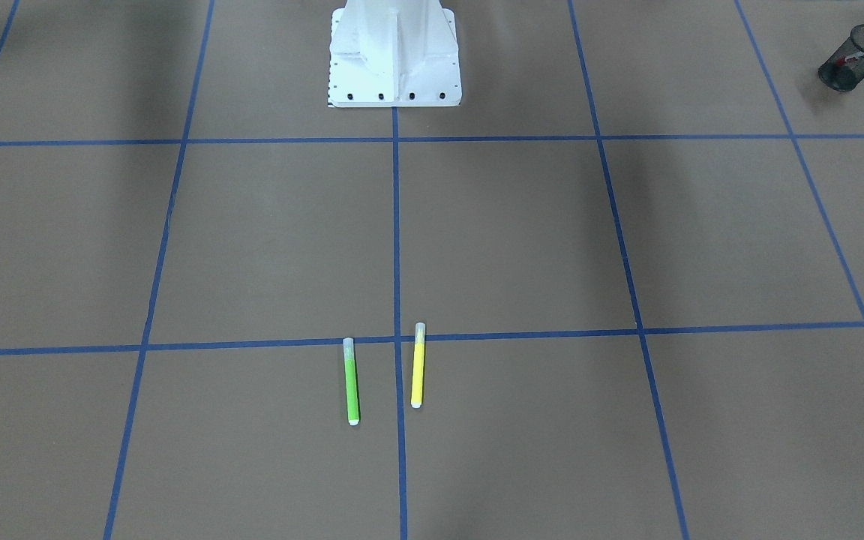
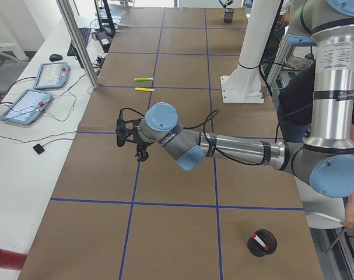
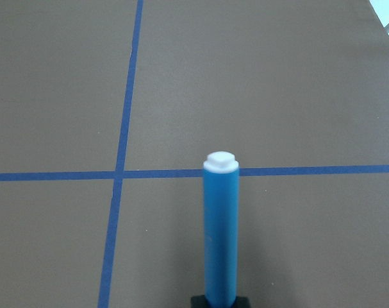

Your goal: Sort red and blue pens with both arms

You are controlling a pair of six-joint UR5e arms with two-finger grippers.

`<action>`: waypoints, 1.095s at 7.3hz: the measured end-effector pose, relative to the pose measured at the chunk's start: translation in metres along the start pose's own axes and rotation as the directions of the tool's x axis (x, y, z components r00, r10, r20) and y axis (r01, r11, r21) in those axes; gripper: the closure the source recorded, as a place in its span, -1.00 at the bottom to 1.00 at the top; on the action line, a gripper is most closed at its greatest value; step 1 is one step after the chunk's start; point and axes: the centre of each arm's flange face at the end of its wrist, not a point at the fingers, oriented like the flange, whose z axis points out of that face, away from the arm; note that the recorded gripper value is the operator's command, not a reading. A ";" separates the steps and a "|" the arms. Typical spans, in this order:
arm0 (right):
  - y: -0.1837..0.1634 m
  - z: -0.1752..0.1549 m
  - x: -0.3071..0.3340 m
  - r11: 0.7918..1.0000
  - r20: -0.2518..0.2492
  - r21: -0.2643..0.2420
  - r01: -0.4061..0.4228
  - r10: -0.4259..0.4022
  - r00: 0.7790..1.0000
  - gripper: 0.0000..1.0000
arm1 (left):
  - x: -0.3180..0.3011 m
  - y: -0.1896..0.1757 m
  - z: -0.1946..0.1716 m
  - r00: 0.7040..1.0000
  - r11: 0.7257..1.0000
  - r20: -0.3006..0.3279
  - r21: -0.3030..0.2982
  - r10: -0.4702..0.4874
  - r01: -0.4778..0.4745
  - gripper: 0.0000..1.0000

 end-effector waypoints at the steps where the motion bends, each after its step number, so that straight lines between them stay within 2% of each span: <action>1: -0.008 -0.002 -0.001 1.000 -0.019 0.017 0.007 -0.006 1.000 1.00 | 0.000 0.001 -0.001 1.000 1.000 -0.001 0.000 -0.003 0.003 -1.00; 7: 0.036 -0.010 0.000 0.998 -0.137 0.009 -0.057 0.058 0.989 1.00 | 0.005 0.002 -0.002 1.000 1.000 -0.004 0.002 -0.003 0.003 -1.00; 8: 0.038 -0.009 0.000 0.998 -0.143 0.007 -0.064 0.064 0.988 0.53 | 0.005 0.002 -0.002 1.000 1.000 -0.004 0.002 -0.003 0.003 -1.00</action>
